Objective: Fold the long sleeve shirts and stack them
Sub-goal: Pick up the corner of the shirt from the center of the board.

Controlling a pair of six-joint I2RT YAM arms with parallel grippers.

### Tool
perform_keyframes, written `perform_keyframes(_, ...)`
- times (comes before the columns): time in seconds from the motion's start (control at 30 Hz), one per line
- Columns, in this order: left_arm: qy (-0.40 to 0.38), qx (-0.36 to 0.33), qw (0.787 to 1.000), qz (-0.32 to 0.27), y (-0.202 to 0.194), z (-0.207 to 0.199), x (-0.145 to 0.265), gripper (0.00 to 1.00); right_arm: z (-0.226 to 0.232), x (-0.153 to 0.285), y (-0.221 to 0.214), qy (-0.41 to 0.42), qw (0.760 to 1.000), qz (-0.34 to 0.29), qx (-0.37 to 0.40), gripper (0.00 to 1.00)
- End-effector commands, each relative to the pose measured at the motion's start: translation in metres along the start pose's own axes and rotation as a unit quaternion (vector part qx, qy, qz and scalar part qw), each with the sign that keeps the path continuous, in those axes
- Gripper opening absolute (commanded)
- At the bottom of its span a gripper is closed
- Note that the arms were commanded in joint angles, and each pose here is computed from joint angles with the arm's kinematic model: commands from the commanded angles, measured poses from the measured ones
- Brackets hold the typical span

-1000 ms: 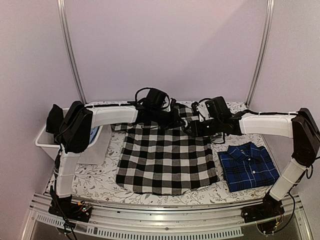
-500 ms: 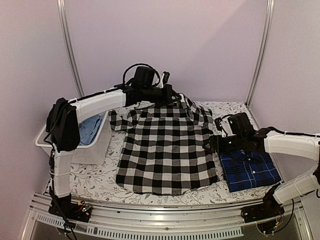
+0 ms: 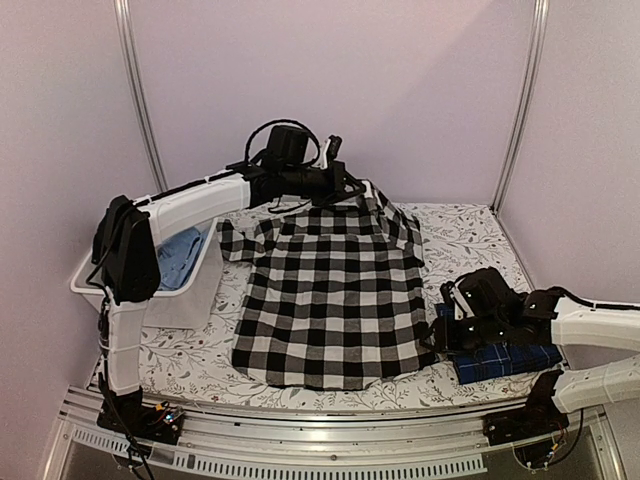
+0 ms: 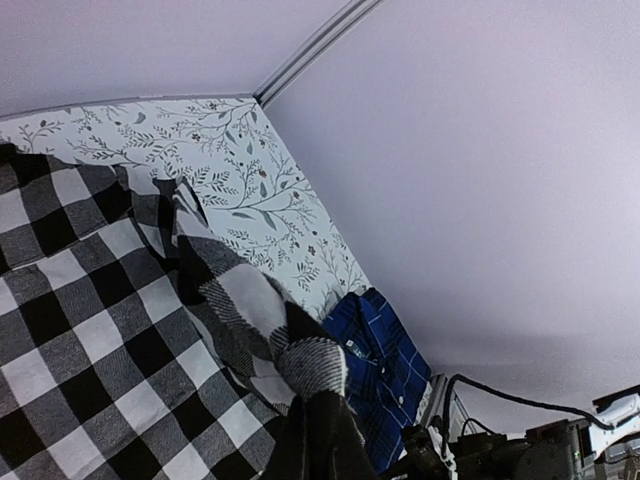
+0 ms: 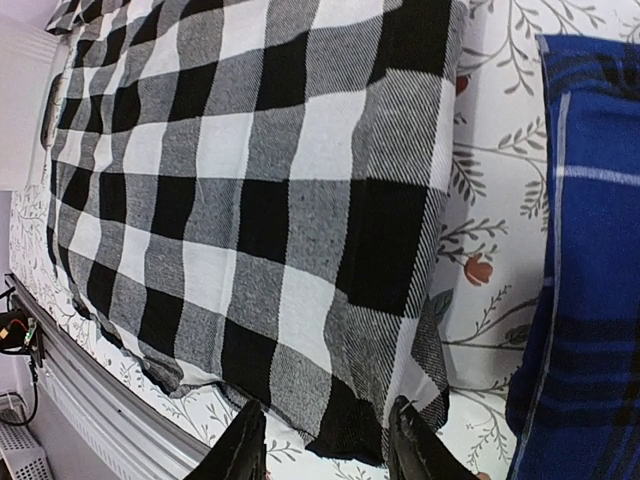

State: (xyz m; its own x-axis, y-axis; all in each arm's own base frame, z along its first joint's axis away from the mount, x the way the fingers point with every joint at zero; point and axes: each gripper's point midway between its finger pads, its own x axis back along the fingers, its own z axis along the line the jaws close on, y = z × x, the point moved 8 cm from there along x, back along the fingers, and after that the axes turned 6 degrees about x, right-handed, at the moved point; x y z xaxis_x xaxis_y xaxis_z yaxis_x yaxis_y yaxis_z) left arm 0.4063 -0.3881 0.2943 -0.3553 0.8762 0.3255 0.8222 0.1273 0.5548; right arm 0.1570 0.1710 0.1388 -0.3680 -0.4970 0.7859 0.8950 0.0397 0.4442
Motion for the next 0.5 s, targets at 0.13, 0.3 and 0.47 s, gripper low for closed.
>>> perform_keyframes(0.13,-0.025,-0.022,0.999,-0.011,0.011,-0.009,0.003,0.0,-0.007,-0.004,-0.016,-0.075,0.997,0.017,-0.032,0.36)
perform_keyframes(0.3,-0.036,-0.032,0.999,-0.019,0.018,-0.013,0.003,0.0,-0.008,-0.009,-0.021,-0.087,0.995,0.028,-0.03,0.31)
perform_keyframes(0.47,-0.048,-0.048,0.997,-0.035,0.032,-0.022,0.007,0.0,-0.007,-0.009,-0.02,-0.09,0.995,0.028,-0.029,0.14)
